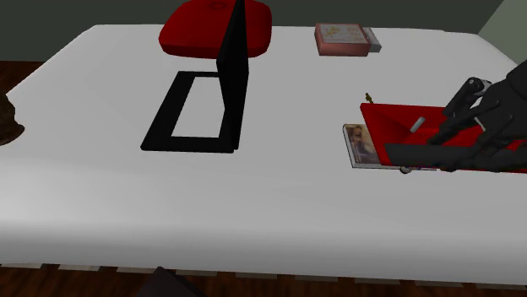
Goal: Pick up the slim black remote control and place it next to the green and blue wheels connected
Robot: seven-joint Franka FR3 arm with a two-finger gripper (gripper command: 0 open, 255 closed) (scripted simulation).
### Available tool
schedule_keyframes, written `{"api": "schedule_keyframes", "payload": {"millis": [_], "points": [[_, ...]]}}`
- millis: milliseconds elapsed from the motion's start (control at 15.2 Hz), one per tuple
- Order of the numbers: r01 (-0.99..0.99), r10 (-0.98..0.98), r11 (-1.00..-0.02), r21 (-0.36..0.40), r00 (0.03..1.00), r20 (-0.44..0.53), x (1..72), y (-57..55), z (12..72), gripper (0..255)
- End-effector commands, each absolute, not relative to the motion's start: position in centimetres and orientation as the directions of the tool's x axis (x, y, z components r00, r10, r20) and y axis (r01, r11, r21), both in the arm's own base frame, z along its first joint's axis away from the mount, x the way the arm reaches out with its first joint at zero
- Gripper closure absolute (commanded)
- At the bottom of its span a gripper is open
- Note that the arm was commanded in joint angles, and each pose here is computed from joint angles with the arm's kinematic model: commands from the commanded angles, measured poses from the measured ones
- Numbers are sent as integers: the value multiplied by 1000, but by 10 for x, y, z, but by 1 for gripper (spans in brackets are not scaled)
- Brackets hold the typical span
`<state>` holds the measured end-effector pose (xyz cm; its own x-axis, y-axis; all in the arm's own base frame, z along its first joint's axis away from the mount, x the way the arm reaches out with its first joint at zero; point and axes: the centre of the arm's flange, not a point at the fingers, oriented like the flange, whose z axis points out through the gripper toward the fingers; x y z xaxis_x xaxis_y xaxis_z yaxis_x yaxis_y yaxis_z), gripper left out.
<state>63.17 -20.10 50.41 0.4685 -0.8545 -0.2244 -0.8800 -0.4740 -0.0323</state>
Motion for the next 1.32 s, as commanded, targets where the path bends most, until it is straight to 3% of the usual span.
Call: {"api": "schedule_keyframes", "payload": {"millis": [0,660,1254], "points": [[-879,-854,-475,-32,469,-224,629,-230,505,255],[-879,-854,-475,-32,469,-224,614,-357,505,255],[-879,-854,-475,-32,469,-224,614,-357,457,255]]}}
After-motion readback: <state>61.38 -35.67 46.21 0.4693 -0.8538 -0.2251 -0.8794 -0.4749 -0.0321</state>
